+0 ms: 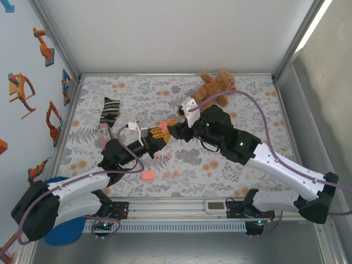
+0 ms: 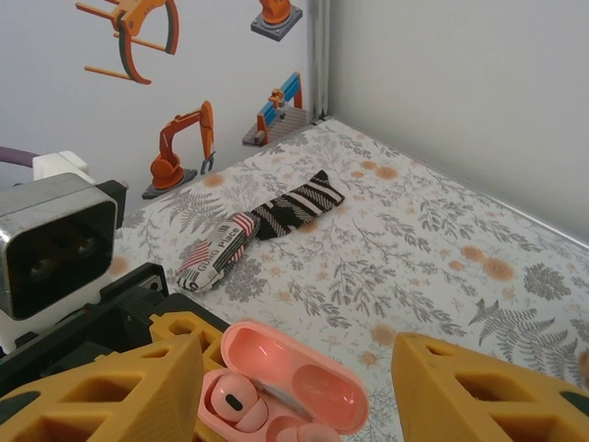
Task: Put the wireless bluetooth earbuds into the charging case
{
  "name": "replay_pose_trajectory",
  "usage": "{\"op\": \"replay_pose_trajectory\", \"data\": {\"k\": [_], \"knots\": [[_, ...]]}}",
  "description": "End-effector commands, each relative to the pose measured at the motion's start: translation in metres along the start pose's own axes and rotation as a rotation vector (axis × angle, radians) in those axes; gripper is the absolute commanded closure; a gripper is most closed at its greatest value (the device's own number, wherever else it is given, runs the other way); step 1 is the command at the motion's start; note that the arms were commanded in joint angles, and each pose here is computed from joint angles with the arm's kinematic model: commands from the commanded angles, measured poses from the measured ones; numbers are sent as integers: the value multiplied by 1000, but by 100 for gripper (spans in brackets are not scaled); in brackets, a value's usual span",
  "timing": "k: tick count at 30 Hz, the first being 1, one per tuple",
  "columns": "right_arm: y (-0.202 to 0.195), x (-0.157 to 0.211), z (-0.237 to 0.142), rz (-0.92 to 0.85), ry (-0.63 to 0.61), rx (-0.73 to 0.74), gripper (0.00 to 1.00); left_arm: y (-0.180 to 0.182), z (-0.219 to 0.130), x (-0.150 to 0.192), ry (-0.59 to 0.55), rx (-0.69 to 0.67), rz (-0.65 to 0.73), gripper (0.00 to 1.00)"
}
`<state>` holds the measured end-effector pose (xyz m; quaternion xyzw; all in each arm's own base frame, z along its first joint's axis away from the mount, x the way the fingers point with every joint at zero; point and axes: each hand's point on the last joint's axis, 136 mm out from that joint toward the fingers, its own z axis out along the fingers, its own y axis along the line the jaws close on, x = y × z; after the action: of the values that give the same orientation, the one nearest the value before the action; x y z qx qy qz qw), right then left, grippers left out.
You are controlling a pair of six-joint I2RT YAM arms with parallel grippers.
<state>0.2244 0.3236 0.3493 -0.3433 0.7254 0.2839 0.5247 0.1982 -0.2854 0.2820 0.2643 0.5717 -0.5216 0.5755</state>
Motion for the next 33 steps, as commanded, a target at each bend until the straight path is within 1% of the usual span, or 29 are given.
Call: {"op": "replay_pose_trajectory", "data": {"k": [1, 7, 10, 13, 15, 17, 20, 26, 33], "knots": [[-10, -11, -13, 56, 0, 33, 44, -8, 0, -13, -56, 33, 18, 100], [-37, -1, -34, 213, 30, 11, 43, -11, -1, -17, -81, 49, 21, 100], [-50, 12, -40, 294, 58, -14, 43, -13, -2, -18, -89, 56, 22, 100], [-56, 27, -40, 335, 103, -37, 42, -14, -1, -18, -89, 65, 23, 100], [-53, 33, -38, 349, 119, -65, 42, -15, -1, -19, -89, 67, 26, 100], [-51, 36, -35, 359, 130, -79, 39, -15, -1, -19, -88, 69, 26, 100], [-50, 34, -31, 368, 130, -94, 36, -15, 0, -18, -86, 70, 26, 100], [-46, 32, -23, 380, 133, -129, 36, -15, 1, -18, -84, 73, 25, 100], [-43, 27, -19, 390, 108, -163, 37, -15, 1, -18, -82, 68, 28, 100]]}}
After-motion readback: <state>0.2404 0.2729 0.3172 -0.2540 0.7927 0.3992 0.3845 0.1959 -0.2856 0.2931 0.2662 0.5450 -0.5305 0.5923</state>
